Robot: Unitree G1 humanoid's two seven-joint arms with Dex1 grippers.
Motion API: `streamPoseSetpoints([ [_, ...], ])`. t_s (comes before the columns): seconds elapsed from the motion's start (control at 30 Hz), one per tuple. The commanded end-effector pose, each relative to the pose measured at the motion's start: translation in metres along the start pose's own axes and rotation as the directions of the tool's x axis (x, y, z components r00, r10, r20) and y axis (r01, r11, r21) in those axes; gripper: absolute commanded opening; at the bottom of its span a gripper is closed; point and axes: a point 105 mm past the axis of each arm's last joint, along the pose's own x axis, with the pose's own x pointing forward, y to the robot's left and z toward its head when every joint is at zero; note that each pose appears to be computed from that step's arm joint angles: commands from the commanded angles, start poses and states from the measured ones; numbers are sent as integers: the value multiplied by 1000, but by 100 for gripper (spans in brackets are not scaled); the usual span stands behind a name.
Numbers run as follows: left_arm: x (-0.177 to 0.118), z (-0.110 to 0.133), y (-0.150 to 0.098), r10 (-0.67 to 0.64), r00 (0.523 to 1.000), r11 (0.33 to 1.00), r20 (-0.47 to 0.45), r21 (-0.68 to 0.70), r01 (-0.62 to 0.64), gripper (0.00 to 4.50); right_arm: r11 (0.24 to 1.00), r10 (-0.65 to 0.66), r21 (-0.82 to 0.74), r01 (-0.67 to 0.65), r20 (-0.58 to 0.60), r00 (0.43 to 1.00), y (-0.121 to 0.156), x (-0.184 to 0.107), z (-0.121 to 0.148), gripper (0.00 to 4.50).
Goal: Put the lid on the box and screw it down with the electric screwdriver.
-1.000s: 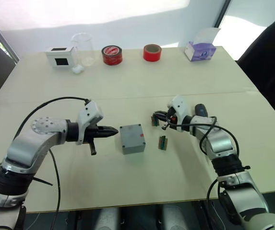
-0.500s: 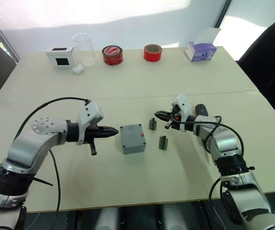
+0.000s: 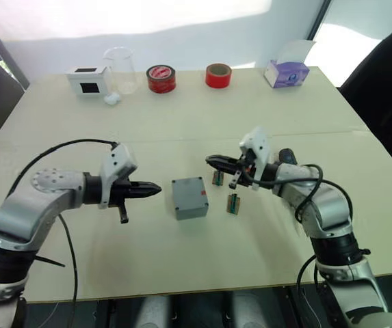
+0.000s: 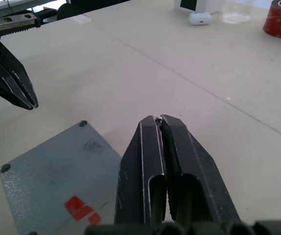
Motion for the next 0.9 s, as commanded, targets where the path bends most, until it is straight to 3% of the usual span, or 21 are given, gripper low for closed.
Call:
streamPoseSetpoints([
  [0.03, -4, 9, -4, -4, 1000, 999, 20, 34, 3, 0, 999, 24, -22, -24, 23, 999, 11, 3, 6, 3],
  [0.83, 1, 10, -3, 8, 1000, 999, 29, 34, -9, 0, 1000, -4, -12, 4, -47, 999, 9, 11, -16, 3],
  [0.9, 1, 10, -3, 7, 1000, 999, 30, 35, -9, 0, 1000, -6, -11, 5, -53, 999, 9, 11, -17, 57],
])
